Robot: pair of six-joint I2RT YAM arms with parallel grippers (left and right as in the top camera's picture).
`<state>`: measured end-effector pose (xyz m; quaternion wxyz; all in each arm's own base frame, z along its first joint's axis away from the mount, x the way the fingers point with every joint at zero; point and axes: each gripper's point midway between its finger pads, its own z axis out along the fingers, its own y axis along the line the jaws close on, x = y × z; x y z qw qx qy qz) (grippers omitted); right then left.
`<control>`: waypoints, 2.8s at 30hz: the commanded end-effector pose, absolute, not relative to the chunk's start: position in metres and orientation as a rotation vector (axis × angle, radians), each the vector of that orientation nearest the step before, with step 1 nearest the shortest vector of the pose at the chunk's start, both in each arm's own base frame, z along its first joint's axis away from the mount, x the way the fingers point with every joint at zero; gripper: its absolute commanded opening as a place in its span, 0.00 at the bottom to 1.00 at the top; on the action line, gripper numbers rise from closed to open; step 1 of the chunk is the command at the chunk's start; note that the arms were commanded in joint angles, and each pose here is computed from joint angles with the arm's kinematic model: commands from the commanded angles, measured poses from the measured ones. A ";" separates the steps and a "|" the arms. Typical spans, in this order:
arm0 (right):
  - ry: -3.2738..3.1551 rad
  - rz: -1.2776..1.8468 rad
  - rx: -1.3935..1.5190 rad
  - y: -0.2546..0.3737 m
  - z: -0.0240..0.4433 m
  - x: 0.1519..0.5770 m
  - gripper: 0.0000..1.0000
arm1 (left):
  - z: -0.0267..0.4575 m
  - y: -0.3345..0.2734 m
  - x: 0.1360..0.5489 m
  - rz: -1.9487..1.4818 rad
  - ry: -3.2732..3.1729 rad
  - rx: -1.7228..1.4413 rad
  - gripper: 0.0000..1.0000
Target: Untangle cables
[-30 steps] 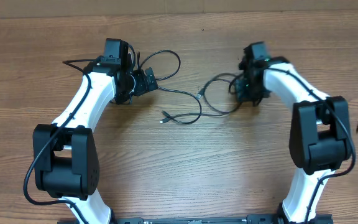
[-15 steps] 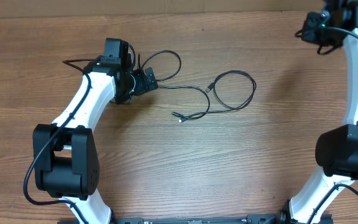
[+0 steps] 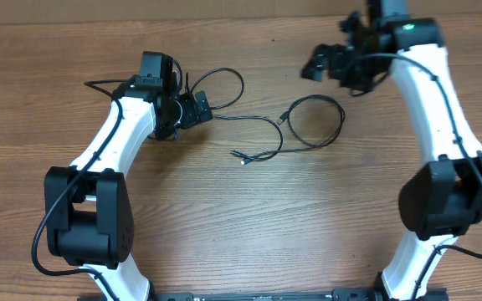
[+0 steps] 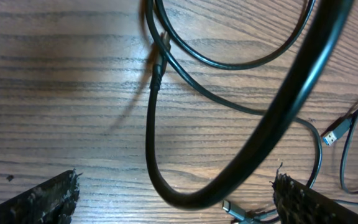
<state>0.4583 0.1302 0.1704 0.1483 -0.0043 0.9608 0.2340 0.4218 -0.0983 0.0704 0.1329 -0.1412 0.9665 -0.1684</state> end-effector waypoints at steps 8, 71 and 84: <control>2.669 0.140 0.507 0.159 0.089 0.460 0.76 | 0.089 -0.100 0.429 -0.480 2.757 -0.357 1.00; 1.913 -0.252 0.266 -0.166 0.402 0.504 0.04 | 0.089 -0.100 0.429 -0.480 2.757 -0.357 0.99; 1.854 -0.475 0.349 -0.291 0.326 0.555 0.04 | 0.089 -0.100 0.429 -0.480 2.758 -0.357 1.00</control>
